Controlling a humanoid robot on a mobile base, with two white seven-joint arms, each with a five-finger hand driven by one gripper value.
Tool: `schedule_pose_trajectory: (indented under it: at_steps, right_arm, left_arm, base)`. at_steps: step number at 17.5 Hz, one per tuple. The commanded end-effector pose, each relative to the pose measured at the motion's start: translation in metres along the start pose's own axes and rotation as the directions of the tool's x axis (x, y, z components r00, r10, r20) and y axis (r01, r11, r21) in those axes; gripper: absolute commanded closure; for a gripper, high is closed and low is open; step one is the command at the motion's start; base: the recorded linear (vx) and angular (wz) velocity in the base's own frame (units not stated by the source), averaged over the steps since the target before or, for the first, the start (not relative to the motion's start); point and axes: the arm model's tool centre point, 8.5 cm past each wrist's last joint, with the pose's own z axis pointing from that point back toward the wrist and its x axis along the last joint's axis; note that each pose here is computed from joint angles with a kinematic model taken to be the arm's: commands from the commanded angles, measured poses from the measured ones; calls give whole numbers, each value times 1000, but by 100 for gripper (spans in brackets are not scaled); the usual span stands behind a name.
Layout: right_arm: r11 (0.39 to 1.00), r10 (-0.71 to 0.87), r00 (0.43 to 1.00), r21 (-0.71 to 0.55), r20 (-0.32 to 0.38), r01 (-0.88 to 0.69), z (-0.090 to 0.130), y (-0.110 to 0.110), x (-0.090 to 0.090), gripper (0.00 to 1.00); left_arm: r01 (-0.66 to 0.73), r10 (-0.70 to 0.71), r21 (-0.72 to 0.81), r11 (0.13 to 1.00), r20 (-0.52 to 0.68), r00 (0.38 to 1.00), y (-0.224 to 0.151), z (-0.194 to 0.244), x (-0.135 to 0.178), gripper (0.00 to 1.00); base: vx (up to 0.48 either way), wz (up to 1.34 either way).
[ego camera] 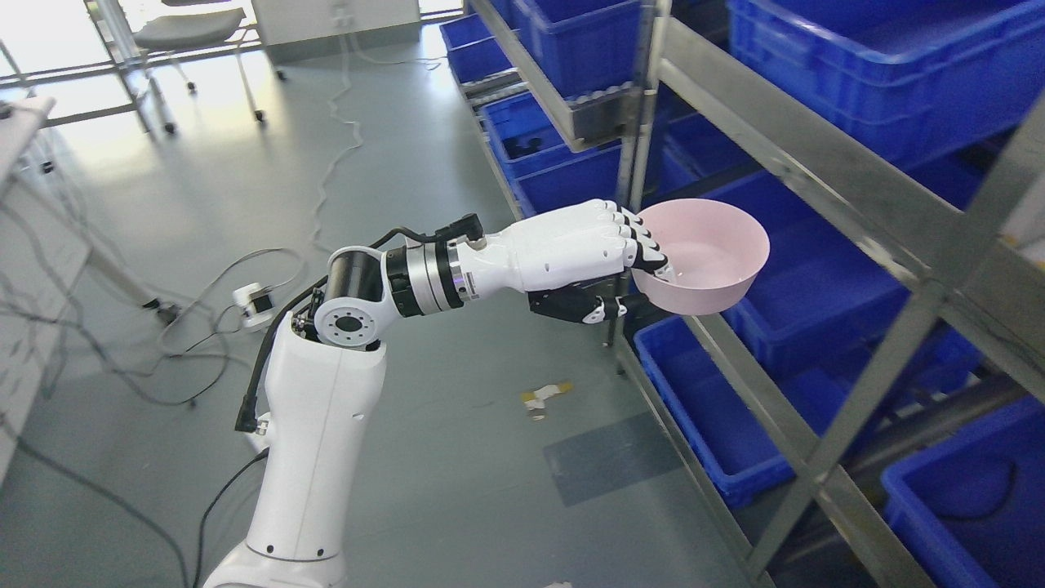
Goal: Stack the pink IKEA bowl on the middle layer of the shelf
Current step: 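Move the held bowl over the pink bowl on the middle-shelf tray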
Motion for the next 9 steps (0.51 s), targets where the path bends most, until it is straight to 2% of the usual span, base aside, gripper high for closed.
schedule_pose_trajectory:
  at_steps: [1,5,6,9]
  right_arm:
    - [1000,2,1000,-18,13,-1,0,-11,3,0]
    - [1000,2,1000,-18,13,-1,0,-11,3,0]
    - [1000,2,1000,-18,12,-1,0,-11,2,0]
    - [1000,2,1000,-18,13,-1,0,-11,3,0]
  left_arm:
    - [63,-63,0,998,35,997,22,-11,3,98]
    - [149,-151,64,987,36,988,66,-14,2,99]
    - [187,-187,86,979,-10,982,85,-2,-4,99]
    - [220,-215,3,976,-196,957,87,24,-34,98]
  base:
    - [78,-1383]
    - [70,-1351]
    - [57,-1408]
    - [51,-1316]
